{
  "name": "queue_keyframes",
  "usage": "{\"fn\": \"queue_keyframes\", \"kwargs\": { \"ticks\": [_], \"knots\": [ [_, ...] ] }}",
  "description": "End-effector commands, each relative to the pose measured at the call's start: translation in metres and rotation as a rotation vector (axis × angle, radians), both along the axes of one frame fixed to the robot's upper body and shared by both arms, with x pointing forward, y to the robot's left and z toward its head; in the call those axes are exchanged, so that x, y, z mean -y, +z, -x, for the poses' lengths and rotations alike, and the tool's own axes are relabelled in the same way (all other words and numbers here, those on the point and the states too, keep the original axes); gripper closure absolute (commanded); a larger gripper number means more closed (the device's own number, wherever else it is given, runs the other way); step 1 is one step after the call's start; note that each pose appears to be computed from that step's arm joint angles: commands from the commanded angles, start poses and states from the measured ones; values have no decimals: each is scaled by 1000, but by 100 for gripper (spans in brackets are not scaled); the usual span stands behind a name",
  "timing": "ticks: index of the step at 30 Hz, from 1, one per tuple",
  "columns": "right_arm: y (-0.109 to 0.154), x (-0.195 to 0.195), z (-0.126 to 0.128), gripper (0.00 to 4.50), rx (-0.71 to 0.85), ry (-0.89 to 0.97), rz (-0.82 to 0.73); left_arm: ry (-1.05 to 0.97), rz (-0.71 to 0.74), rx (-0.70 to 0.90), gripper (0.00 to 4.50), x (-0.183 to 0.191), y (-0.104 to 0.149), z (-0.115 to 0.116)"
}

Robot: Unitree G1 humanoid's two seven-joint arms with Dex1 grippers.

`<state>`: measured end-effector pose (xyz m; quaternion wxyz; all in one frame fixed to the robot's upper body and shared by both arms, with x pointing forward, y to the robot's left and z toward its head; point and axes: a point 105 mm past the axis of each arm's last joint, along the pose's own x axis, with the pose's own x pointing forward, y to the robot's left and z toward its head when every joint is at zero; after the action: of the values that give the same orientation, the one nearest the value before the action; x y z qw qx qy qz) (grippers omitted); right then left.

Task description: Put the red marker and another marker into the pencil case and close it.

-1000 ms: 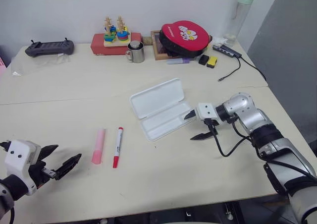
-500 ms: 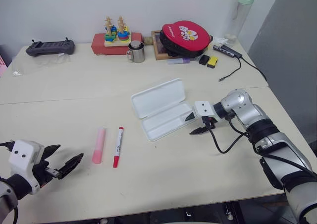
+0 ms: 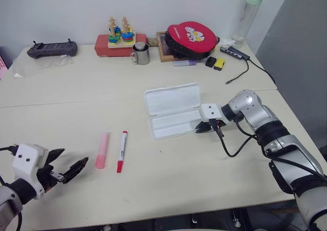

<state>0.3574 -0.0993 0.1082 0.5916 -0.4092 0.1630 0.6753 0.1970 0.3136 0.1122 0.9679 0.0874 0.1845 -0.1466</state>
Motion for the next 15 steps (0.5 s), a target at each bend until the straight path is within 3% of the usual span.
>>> {"fn": "queue_keyframes", "kwargs": {
  "ticks": [1,8,15],
  "knots": [
    [1,2,8,448,-11,59,15,-10,-23,26,0,3,6,-1],
    [20,-20,37,448,34,207,-86,-10,-29,25,0,3,4,-4],
    [23,-28,64,448,25,239,-105,-20,-29,20,0,5,2,-6]
  ]
}}
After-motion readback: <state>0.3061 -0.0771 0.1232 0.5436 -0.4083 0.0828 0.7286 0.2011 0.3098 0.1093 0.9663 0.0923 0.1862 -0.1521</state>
